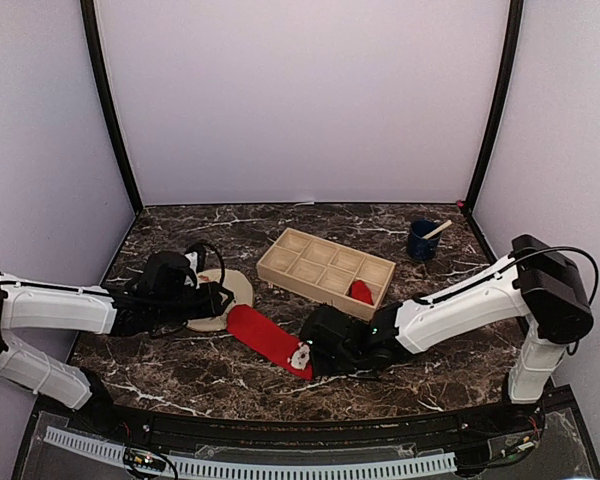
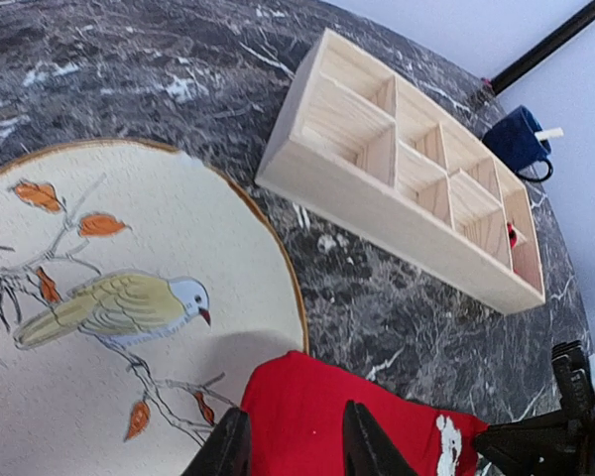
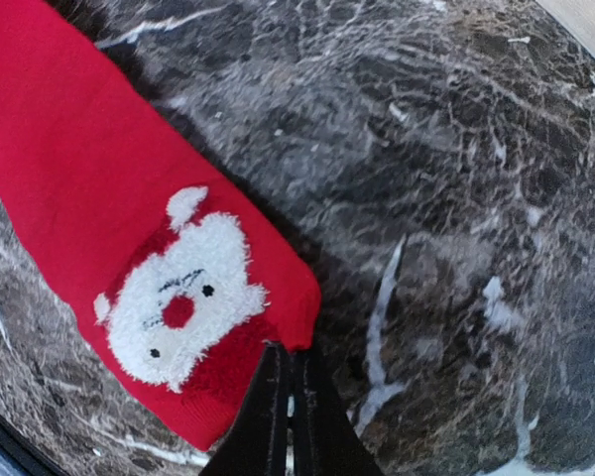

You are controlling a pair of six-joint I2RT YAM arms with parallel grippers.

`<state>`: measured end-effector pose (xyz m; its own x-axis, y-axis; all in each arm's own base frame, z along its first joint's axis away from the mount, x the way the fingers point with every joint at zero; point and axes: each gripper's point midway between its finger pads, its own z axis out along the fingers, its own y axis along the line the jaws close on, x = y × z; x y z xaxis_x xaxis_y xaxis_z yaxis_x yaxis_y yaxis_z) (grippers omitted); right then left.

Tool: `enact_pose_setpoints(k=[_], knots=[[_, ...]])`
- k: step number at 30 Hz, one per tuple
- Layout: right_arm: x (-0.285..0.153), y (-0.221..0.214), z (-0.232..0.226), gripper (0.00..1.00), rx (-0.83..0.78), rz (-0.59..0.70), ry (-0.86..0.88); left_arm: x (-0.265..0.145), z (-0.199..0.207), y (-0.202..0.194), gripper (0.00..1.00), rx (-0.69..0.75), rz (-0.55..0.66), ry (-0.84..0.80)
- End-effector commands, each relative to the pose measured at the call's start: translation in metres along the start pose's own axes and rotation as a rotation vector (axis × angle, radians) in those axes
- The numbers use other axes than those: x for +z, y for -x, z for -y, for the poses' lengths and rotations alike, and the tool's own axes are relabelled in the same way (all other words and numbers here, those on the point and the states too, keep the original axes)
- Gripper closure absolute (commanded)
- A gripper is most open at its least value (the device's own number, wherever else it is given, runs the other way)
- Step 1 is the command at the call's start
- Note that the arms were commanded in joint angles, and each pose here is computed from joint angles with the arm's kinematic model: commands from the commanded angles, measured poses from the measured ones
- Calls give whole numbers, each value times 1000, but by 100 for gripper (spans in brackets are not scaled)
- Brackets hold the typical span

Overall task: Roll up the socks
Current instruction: Place the sock at the center of the board.

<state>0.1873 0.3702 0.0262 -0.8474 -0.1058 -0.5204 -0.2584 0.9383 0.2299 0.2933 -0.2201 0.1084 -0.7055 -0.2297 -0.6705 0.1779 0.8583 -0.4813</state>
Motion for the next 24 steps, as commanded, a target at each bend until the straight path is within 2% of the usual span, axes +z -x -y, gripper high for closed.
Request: enact_pose_setpoints(k=[1,3,6,12,13,14,15,16,19,21,22,23,24], knots=[[-23,-14,1,93,-33,29,-43,2,8,-34,66,78,-63,5],[-32,-21,-2,86,-65,38,-50,4,17,-46,65,112,-88,-6],[-51,-24,-5,67,-105,72,-47,5,33,-63,63,164,-118,-19],[-98,-1,-19,41,-197,201,1,2,52,-78,60,224,-131,-11],[-108,6,-21,35,-213,236,8,1,54,-79,59,230,-133,-9],[-120,14,-23,23,-227,283,12,-1,56,-79,58,236,-130,-7],[-133,24,-24,5,-228,346,12,-3,58,-79,54,247,-123,-4],[-146,33,-21,0,-220,422,4,-6,60,-78,51,262,-114,-1],[-180,62,0,0,-123,647,-8,-13,64,-76,38,294,-79,9],[-195,76,-5,2,-192,736,55,-15,66,-74,23,308,-57,6],[-202,81,-8,7,-227,780,89,-16,66,-73,10,315,-47,3],[-208,88,-7,12,-245,819,104,-16,69,-73,3,324,-35,-7],[-212,92,-7,19,-266,846,109,-16,72,-72,2,337,-25,-25]])
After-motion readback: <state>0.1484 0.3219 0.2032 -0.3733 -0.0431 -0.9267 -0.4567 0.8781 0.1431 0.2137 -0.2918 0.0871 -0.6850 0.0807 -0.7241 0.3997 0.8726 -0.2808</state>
